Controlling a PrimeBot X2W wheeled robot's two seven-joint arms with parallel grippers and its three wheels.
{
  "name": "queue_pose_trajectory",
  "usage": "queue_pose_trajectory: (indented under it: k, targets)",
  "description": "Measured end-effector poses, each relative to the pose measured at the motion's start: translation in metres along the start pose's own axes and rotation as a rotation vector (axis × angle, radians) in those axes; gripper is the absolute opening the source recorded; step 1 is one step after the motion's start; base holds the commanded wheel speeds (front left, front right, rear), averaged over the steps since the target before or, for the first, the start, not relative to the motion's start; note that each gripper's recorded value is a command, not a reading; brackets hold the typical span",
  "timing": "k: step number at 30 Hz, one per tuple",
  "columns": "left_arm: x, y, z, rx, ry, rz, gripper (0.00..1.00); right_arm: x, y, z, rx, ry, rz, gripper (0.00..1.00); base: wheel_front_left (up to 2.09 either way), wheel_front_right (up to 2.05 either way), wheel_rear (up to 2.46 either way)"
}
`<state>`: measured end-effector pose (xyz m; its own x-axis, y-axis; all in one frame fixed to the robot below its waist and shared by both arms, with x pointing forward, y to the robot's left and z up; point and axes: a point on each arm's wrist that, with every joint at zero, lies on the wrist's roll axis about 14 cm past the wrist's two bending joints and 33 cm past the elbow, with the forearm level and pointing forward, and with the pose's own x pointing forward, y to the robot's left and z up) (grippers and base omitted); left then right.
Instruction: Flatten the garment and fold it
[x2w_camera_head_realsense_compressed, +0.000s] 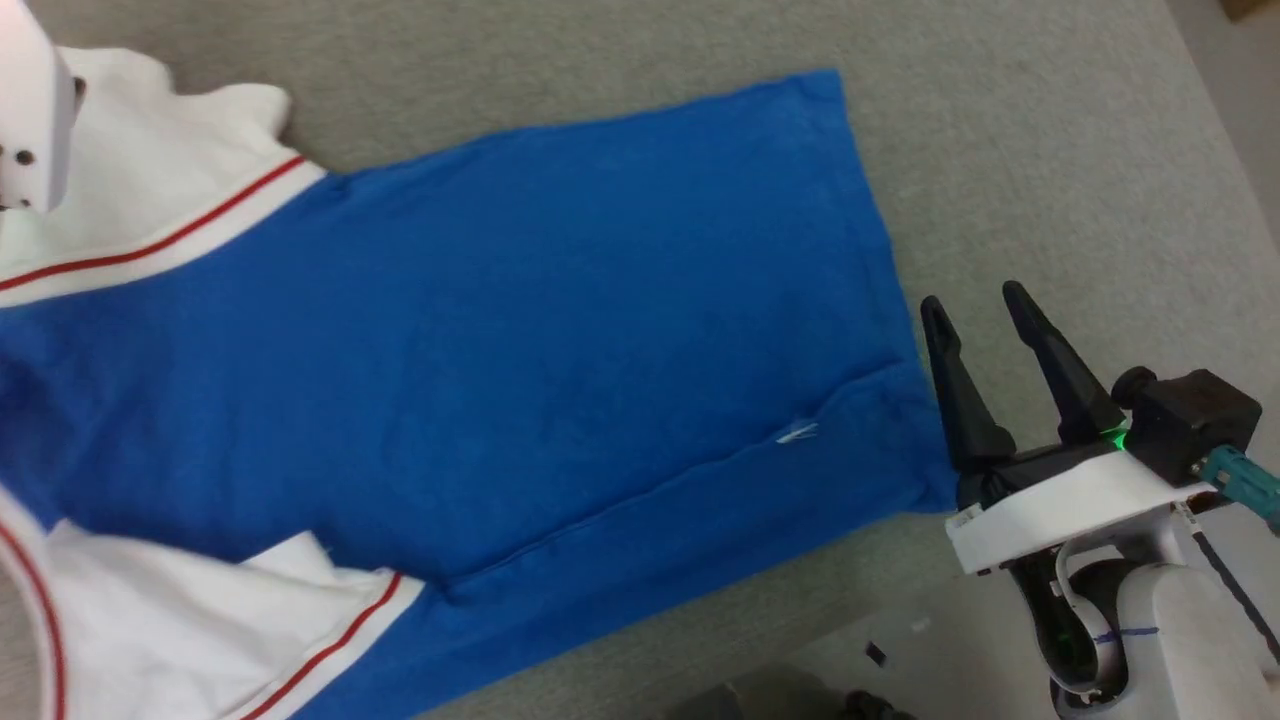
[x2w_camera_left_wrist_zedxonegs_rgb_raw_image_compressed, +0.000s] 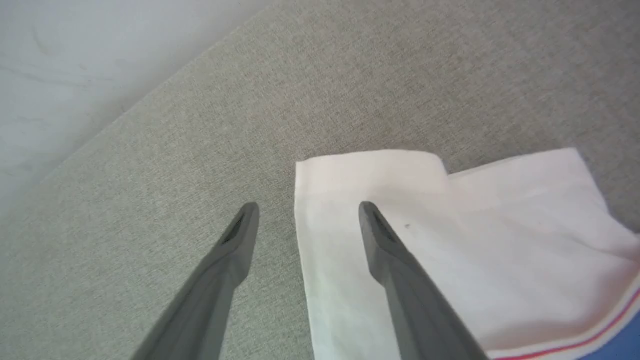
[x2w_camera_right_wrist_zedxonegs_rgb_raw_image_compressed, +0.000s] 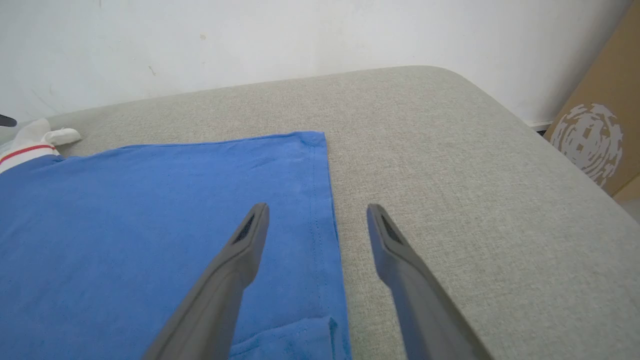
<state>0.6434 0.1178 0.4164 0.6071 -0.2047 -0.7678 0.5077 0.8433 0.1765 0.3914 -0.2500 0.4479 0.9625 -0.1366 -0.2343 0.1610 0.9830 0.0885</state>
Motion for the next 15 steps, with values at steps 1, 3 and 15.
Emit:
queue_pose_trajectory:
  k: [1, 3, 15]
  targets:
    - [0.007, -0.002, -0.003, -0.001, 0.020, -0.007, 1.00, -0.001, -0.003, -0.003, 0.000, 0.007, -0.010, 1.00, 0.00, 0.00, 0.00]
    - [0.020, -0.004, -0.009, -0.001, 0.049, -0.012, 1.00, -0.002, -0.009, -0.009, -0.005, 0.024, -0.028, 1.00, 0.00, 0.00, 0.00]
    - [0.050, -0.007, -0.021, -0.068, 0.137, -0.077, 0.00, 0.000, -0.022, -0.027, -0.010, 0.073, -0.071, 1.00, 0.00, 0.00, 0.00]
